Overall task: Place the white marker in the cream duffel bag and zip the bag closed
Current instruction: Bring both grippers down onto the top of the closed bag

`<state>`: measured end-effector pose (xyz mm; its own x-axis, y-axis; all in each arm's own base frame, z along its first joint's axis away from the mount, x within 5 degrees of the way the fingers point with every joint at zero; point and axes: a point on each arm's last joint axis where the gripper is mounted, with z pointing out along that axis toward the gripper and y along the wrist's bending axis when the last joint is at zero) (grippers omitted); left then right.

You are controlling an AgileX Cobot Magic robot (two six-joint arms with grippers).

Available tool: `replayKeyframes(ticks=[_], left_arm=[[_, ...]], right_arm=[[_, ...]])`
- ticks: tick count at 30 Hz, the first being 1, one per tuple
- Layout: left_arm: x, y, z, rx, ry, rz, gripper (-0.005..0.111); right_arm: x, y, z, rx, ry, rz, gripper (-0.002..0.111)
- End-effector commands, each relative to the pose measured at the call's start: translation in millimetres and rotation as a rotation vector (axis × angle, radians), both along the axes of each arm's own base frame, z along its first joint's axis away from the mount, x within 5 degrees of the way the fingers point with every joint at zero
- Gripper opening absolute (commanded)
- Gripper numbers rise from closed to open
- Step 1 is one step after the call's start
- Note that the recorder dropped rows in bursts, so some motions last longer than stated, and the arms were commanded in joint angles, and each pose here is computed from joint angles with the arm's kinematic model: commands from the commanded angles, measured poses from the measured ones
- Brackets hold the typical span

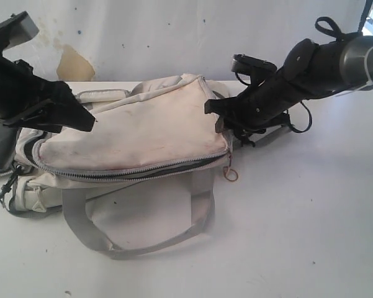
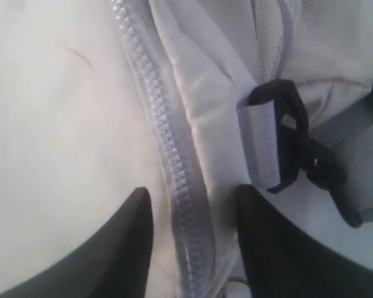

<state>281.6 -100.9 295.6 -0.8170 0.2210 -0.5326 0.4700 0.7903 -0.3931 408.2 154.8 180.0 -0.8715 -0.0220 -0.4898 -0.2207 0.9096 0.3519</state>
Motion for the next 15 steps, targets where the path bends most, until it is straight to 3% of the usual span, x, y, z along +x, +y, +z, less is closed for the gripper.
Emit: replayKeyframes(ticks=[1,5,11,15], left_arm=[[-4.4,-8.2,-2.9,0.000,-0.022,0.004,0.072],[-8.5,-8.3,-13.3,0.009,0.007,0.004,0.072],[-14.7,-7.7,-25.1,0.008,0.059,0.004,0.072],[-18.3,-8.4,-31.2,-0.010,0.091,0.012,0.072]], right_arm=[[1.0,-2.2,0.6,0.016,0.014,-0.004,0.026],[-2.1,-2.2,-1.0,0.001,0.043,0.023,0.024],[-2.9,-3.2,-1.9,-0.021,0.045,0.040,0.039],[-1.9,-4.0,-4.8,-0.037,0.040,0.045,0.041]])
